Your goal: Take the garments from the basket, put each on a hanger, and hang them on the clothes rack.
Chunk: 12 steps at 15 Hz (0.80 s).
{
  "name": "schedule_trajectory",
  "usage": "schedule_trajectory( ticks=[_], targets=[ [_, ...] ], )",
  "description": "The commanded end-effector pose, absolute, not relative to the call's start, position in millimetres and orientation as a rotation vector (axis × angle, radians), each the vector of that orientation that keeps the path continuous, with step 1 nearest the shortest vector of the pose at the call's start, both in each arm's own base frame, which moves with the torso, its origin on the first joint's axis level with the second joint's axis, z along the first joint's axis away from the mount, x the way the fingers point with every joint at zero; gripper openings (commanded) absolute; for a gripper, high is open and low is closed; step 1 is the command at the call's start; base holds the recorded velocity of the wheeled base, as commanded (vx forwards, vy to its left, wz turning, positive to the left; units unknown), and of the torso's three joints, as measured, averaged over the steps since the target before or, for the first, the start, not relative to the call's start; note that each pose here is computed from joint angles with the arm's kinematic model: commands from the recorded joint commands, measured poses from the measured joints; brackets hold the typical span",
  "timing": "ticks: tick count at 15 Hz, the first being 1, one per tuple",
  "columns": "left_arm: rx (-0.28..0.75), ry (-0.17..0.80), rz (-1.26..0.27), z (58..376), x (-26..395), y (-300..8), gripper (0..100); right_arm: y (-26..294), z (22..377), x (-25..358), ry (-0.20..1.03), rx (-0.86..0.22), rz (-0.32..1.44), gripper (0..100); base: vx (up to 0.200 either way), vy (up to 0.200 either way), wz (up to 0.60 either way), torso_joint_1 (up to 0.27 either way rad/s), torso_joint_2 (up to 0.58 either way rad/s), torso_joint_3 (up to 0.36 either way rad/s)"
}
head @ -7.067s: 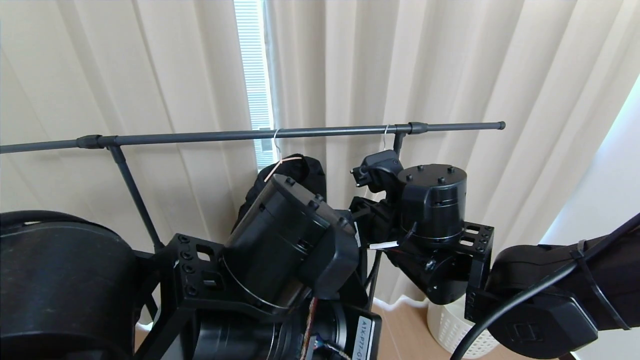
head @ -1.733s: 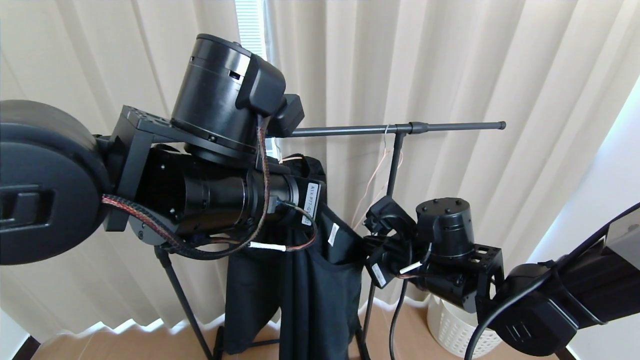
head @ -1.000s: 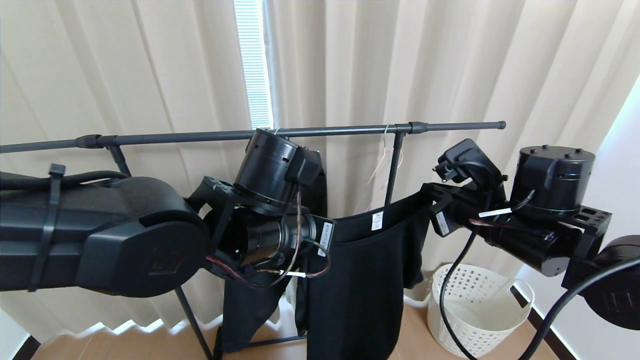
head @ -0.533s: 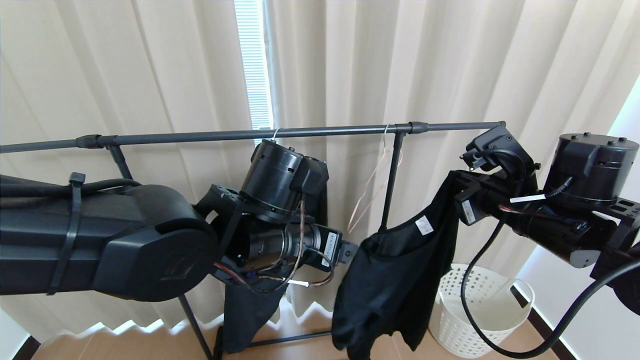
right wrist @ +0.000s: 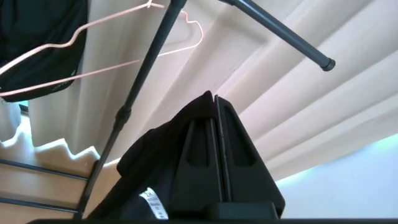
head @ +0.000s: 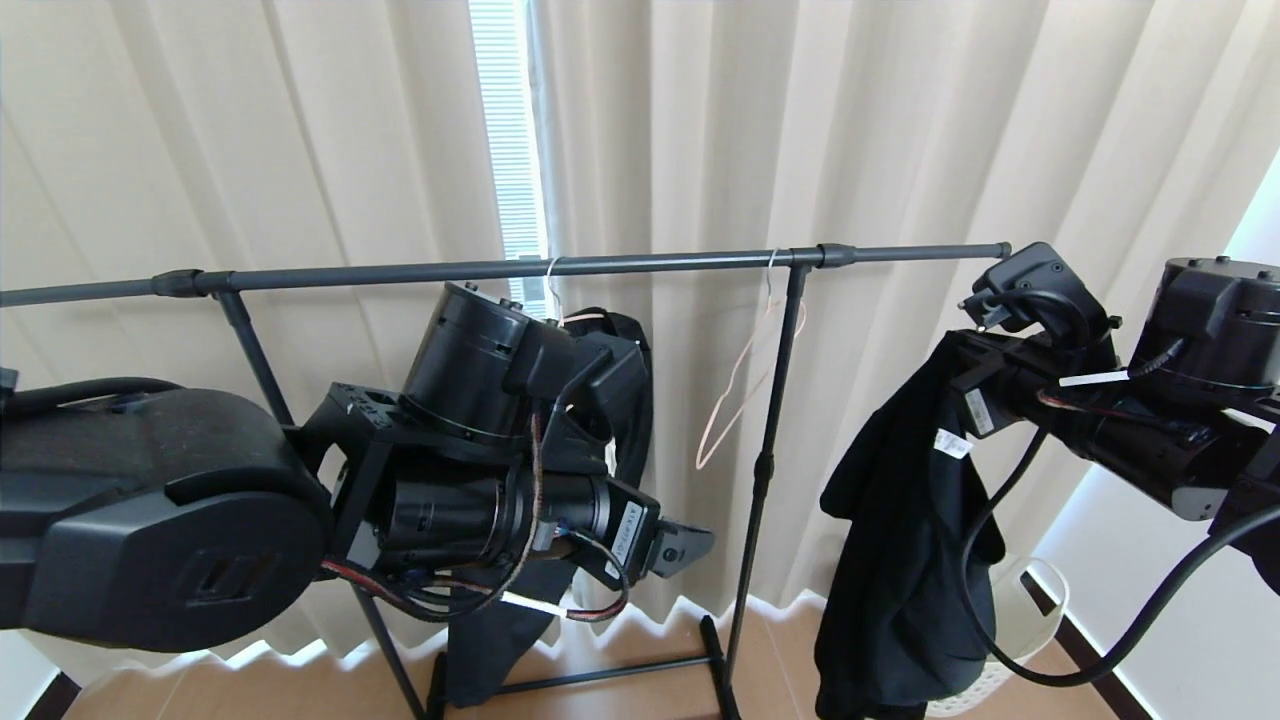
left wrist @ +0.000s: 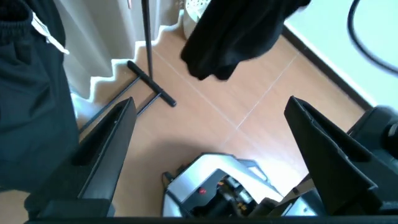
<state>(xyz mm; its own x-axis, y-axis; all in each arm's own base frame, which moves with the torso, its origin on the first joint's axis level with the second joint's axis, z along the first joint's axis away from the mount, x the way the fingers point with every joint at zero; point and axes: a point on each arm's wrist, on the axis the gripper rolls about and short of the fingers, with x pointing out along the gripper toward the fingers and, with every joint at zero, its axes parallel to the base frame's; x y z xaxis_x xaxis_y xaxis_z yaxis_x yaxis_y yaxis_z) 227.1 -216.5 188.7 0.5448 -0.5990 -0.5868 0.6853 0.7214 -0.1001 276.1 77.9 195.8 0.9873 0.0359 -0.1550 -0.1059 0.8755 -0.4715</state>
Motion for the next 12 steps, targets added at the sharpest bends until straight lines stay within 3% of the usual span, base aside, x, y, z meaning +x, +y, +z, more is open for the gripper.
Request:
schedule_trajectory(
  ticks=[1,3,8,9,12],
  targets=[
    [0.156,0.628,-0.750,181.9,226.8,-215.3,100,75.1,197.1,276.1,0.141,-0.499,0.065,0,0.000,0.000,0.00,0.000,0.00,0.000],
    [0.156,0.593,-0.721,177.2,231.5,-218.6,100,75.1,197.1,276.1,0.141,-0.499,0.065,0,0.000,0.000,0.00,0.000,0.00,0.000],
    [0.164,0.586,-0.696,175.4,233.3,-220.8,100,74.3,196.2,276.5,0.145,-0.500,0.062,0,0.000,-0.200,0.00,0.002,0.00,0.000],
    [0.164,0.588,-0.695,174.8,233.8,-221.3,100,74.3,196.2,276.5,0.145,-0.500,0.062,0,0.200,-0.200,0.00,0.012,0.01,0.007],
    [0.165,0.592,-0.690,172.6,236.6,-222.6,100,74.6,195.0,275.9,0.149,-0.501,0.065,0,0.200,0.000,0.00,-0.012,0.00,0.004]
  ],
)
